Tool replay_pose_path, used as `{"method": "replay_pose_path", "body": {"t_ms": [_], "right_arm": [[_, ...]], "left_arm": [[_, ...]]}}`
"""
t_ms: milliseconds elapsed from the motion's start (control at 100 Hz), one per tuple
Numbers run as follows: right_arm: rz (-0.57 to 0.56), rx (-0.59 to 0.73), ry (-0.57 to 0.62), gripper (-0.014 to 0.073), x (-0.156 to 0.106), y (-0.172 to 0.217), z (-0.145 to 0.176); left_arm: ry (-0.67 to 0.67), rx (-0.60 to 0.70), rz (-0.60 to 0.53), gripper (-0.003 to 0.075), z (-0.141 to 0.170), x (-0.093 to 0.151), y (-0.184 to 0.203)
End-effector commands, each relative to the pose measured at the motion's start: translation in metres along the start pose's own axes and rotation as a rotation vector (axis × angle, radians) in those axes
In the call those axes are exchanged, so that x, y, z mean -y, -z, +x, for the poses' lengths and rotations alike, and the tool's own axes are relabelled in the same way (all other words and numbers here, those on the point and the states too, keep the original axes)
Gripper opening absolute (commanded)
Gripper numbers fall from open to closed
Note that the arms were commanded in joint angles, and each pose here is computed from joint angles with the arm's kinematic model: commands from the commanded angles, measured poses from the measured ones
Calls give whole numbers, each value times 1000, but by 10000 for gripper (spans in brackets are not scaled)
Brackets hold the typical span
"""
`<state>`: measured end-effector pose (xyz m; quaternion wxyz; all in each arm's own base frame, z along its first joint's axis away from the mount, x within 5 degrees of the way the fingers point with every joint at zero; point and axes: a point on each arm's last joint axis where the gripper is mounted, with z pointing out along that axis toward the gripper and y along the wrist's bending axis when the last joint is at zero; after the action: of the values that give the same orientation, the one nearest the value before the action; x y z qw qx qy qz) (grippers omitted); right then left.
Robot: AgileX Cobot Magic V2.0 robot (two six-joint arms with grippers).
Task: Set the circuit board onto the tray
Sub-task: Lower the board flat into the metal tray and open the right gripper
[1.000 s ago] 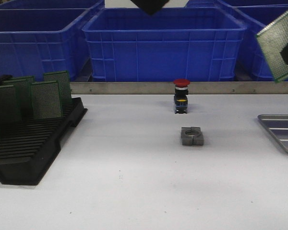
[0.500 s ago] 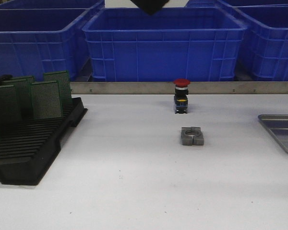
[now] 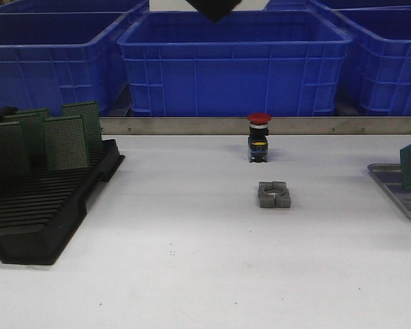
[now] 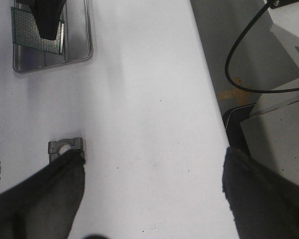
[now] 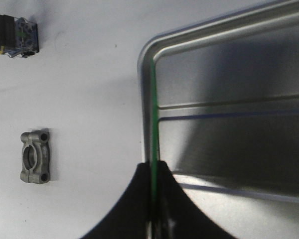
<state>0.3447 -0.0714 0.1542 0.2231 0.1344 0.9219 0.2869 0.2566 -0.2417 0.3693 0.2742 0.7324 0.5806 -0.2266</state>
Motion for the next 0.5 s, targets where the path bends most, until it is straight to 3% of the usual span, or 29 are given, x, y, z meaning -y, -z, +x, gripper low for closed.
{"method": "replay_pose_path", "body": {"t_ms": [0, 180, 490], "right_arm": [[-43, 55, 11, -66, -13, 14, -11], [-40, 40, 1, -7, -8, 9, -10], [-21, 38, -3, 240, -1, 9, -10]], "left_arm": [[-22, 80, -27, 536, -18, 10, 20], [-22, 80, -27, 536, -18, 10, 20], [-22, 80, -25, 536, -18, 11, 20]]}}
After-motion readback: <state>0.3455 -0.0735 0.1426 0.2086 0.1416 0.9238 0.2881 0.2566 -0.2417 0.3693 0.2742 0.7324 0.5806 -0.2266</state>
